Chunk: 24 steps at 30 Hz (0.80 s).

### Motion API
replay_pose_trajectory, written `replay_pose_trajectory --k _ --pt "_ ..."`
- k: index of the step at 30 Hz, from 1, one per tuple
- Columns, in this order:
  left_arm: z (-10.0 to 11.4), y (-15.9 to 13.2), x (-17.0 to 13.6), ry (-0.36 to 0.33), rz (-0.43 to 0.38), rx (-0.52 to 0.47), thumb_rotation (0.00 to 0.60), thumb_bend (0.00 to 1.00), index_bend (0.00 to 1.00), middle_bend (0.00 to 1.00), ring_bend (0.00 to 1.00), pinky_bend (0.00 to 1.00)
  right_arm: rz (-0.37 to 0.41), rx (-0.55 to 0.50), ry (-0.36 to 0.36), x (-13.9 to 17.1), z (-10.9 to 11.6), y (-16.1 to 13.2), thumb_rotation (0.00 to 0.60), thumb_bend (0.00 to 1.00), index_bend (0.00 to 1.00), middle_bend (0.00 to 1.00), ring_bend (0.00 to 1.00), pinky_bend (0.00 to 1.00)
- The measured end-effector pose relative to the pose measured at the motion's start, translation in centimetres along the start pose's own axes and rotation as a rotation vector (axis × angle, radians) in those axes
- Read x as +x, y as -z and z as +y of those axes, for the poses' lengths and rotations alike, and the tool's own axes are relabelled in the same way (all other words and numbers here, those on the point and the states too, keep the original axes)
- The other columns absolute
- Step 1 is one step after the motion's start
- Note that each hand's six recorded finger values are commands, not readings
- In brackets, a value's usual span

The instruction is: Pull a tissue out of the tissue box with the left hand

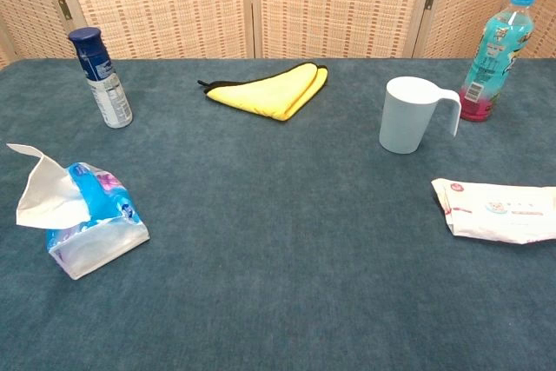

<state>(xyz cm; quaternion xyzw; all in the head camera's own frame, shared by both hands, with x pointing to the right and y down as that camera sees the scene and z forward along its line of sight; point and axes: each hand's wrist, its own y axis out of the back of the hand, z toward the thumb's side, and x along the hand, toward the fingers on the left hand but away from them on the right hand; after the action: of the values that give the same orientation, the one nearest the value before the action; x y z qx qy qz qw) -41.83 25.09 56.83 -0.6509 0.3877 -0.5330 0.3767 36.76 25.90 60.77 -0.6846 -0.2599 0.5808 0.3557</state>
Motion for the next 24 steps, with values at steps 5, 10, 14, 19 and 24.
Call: replay_pose_trajectory --k 5,10,14,19,24 --pt "-0.01 0.0 -0.01 0.001 -0.001 -0.002 0.6 0.29 0.0 0.0 0.0 0.09 0.001 0.001 0.0 0.0 -0.02 -0.01 0.6 0.15 0.0 0.0 0.0 0.03" --pt "-0.09 -0.08 0.04 0.004 -0.005 0.004 0.6 0.29 0.0 0.0 0.0 0.09 0.006 -0.004 0.006 0.03 0.16 -0.04 0.6 0.15 0.0 0.0 0.0 0.03" --pt "-0.2 -0.16 0.06 0.009 -0.009 0.005 0.6 0.29 0.0 0.0 0.0 0.1 0.013 -0.011 0.018 0.1 0.42 -0.08 0.6 0.15 0.0 0.0 0.0 0.04" --pt "-0.32 -0.13 0.04 0.014 -0.014 0.003 0.6 0.29 0.0 0.0 0.0 0.1 0.03 -0.016 0.036 0.24 0.66 -0.38 0.6 0.15 0.0 0.0 0.0 0.03" --pt "-0.84 -0.2 0.35 0.032 -0.024 0.001 0.6 0.29 0.0 0.0 0.0 0.1 0.048 -0.02 0.057 0.56 0.87 -0.63 0.6 0.15 0.0 0.0 0.0 0.03"
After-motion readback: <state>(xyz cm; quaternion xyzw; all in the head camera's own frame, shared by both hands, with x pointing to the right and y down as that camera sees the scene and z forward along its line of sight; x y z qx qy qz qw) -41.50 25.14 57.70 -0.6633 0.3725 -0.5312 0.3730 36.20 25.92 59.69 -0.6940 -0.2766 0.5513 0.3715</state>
